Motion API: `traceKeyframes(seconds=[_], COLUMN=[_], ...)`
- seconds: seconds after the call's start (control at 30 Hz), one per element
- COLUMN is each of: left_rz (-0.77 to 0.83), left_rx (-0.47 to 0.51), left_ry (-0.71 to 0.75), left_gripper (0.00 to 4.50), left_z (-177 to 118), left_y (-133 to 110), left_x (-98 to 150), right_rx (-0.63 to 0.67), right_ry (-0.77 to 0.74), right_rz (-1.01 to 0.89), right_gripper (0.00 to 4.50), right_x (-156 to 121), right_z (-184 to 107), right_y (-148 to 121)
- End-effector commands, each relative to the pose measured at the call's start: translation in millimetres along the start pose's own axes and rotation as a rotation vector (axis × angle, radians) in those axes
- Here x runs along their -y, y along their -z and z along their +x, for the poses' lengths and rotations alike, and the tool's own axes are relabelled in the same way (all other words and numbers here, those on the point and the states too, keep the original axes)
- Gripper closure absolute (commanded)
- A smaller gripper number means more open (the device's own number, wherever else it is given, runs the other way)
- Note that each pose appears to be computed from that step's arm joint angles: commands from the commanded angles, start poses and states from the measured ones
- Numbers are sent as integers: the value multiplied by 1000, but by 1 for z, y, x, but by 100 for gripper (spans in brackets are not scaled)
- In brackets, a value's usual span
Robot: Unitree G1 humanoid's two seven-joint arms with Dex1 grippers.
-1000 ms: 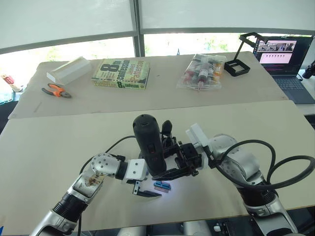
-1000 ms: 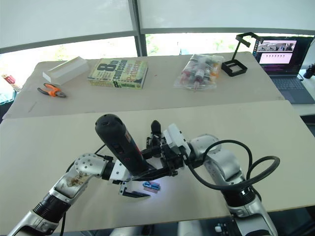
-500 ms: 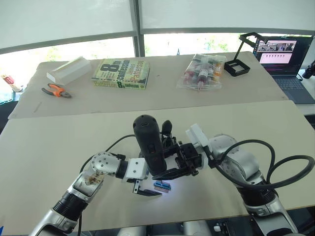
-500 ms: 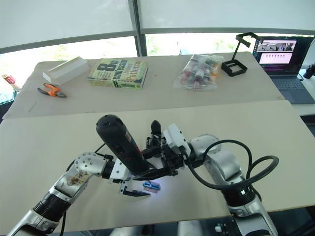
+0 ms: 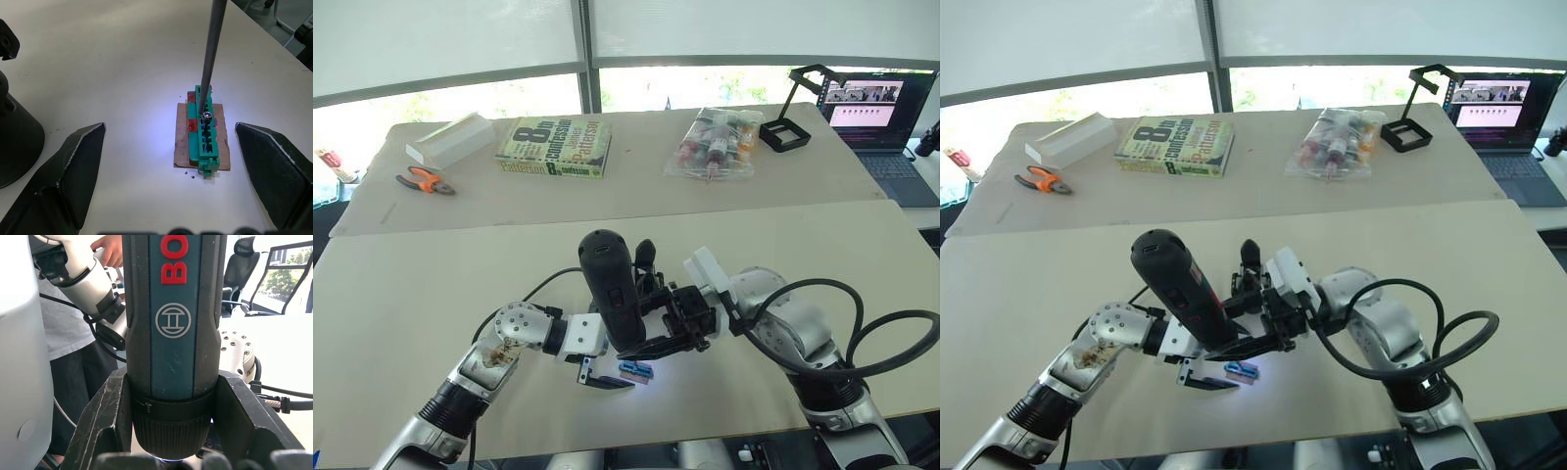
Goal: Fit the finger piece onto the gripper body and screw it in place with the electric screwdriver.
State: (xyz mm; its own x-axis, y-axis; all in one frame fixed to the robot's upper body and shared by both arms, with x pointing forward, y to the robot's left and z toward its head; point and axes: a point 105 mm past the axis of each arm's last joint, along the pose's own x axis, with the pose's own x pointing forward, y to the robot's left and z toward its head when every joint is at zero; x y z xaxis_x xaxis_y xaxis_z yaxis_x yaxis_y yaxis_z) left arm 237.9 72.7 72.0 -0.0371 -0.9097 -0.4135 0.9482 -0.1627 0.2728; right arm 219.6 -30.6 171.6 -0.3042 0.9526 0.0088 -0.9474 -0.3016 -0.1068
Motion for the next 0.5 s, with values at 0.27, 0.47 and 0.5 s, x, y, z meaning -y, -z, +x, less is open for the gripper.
traceKeyframes(seconds=[0.27, 0.47, 0.5], left_rz=[39, 38, 38], left_rx=[11, 14, 14], left_ry=[-14, -17, -17], left_gripper=[0, 0, 0], left_z=[-2, -2, -2], left_y=[-7, -7, -8], left_x=[-4, -5, -5], right_rx=[44, 27, 21], right_ry=[-38, -40, -40], right_rz=[-55, -55, -56], right_gripper=[261, 261, 261], right_x=[-7, -7, -7], right_z=[9, 6, 5], right_y=[-14, -13, -12])
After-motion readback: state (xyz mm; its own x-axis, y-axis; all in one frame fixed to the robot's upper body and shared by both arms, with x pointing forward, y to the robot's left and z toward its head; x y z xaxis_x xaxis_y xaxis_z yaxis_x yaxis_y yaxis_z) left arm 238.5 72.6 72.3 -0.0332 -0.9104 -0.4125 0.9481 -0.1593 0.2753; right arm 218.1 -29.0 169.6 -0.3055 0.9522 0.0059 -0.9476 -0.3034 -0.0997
